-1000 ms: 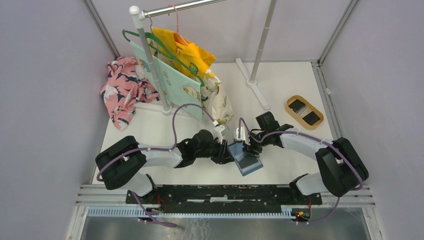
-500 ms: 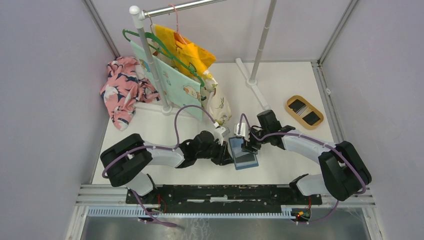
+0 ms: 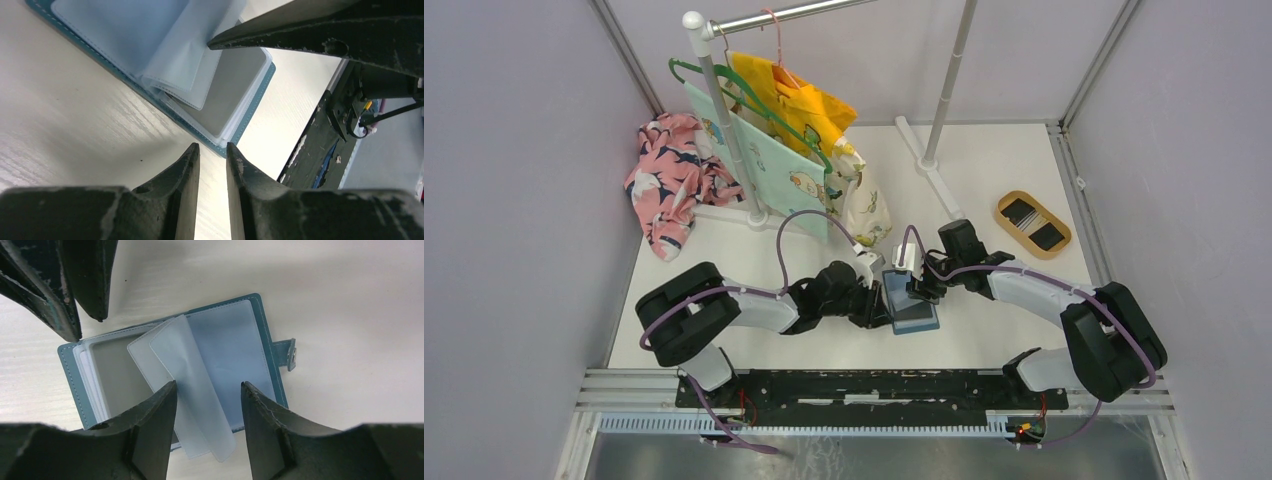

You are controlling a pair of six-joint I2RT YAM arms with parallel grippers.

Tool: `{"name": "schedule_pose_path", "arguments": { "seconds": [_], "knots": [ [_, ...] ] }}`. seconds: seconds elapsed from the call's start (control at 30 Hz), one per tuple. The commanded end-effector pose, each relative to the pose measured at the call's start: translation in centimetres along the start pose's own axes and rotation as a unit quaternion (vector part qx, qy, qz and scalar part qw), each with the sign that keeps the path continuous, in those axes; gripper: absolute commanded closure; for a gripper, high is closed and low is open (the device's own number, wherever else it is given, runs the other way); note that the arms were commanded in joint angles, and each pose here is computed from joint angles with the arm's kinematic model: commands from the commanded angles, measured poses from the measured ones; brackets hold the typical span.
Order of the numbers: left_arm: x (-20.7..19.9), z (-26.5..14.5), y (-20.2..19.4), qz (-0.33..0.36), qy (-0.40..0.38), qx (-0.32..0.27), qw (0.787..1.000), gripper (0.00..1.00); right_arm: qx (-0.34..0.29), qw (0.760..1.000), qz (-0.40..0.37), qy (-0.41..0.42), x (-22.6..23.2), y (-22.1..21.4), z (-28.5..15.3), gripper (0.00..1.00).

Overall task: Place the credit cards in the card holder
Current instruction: Open the card holder at the center of the board.

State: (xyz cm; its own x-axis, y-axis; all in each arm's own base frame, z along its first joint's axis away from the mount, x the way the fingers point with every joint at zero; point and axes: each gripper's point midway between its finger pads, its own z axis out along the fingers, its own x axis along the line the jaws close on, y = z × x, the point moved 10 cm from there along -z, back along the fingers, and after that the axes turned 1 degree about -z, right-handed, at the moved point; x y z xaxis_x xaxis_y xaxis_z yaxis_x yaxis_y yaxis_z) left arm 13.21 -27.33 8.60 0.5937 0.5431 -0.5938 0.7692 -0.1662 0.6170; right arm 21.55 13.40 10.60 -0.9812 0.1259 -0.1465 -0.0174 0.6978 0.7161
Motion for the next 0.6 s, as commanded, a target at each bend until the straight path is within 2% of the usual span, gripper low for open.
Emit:
{"name": "schedule_pose_path", "arguments": {
  "seconds": [0.0, 0.2, 0.57],
  "knots": [
    [-0.8, 0.1, 2.4, -0.035, 0.005, -0.063, 0.997, 0.67, -0.004, 1.000, -0.003, -0.017, -0.4, 0.3, -0.1, 0.45],
    [-0.5, -0.1, 3.6, -0.087, 0.007, -0.099, 0.991, 0.60, -0.005, 1.000, -0.002, -0.013, -0.4, 0.3, -0.1, 0.45],
    [-0.6, 0.6, 4.1, -0.146, -0.010, -0.125, 0.981, 0.60, -0.005, 1.000, -0.002, -0.009, -0.3, 0.3, 0.0, 0.45]
  ]
}}
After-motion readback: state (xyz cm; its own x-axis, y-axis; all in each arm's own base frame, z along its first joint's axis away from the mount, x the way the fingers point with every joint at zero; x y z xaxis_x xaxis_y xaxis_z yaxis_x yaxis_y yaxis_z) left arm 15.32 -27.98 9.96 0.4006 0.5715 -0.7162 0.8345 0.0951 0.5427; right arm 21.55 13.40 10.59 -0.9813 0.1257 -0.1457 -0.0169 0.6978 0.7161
